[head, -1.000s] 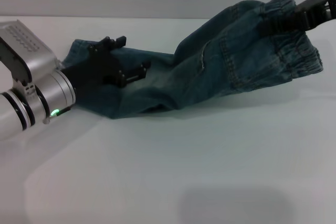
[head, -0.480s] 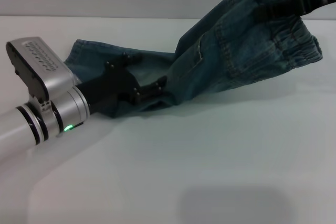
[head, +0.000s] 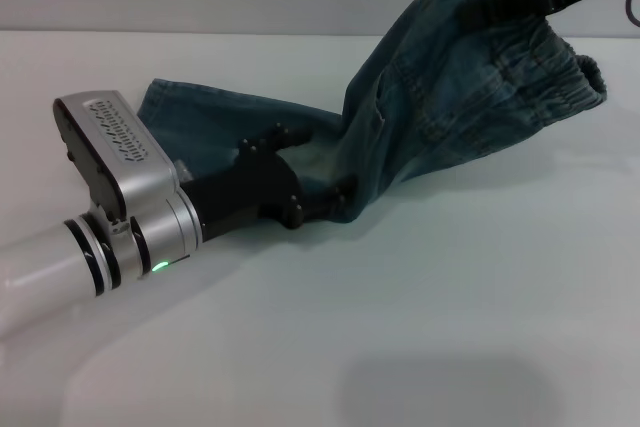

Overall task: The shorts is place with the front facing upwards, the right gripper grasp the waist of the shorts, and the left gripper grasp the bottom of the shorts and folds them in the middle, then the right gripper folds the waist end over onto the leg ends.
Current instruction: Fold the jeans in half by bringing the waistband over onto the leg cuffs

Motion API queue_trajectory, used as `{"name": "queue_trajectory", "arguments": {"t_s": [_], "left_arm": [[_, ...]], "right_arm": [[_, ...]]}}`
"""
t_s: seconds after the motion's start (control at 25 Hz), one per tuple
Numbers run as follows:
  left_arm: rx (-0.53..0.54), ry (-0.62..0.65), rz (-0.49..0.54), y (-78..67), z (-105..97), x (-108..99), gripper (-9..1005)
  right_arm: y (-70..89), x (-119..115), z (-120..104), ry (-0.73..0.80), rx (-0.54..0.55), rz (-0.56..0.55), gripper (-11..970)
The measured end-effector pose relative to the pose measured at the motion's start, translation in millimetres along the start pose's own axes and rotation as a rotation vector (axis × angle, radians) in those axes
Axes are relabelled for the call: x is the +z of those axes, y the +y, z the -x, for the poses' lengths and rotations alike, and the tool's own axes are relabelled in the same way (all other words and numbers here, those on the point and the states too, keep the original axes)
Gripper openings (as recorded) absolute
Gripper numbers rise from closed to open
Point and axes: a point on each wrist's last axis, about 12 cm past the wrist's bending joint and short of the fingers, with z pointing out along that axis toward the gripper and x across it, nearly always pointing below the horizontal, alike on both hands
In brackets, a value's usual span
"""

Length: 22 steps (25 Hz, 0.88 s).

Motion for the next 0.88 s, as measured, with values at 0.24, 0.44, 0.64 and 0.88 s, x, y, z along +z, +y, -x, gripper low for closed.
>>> {"name": "queue_trajectory", "arguments": {"t_s": [0.24,0.44,0.64,0.88], "left_arm": [[0.006,-0.006,-0.032,-7.0,2,4,840],[0.012,-0.008,-0.050,-11.0,3,6,840],[0.011,-0.025,0.001,1.3,6,0,840],[0.046,-0.089,0.143,25.4,13,-18,840]], "right_arm": [[1.9,3,6,-0.002,-0.011,0.005,76],[5.5,8,11,0.004,-0.024,0.016,76],[5.4,8,9,0.011,-0.016,0.026,75],[5.5,8,5,0.023,-0.008,0.037,75]]}}
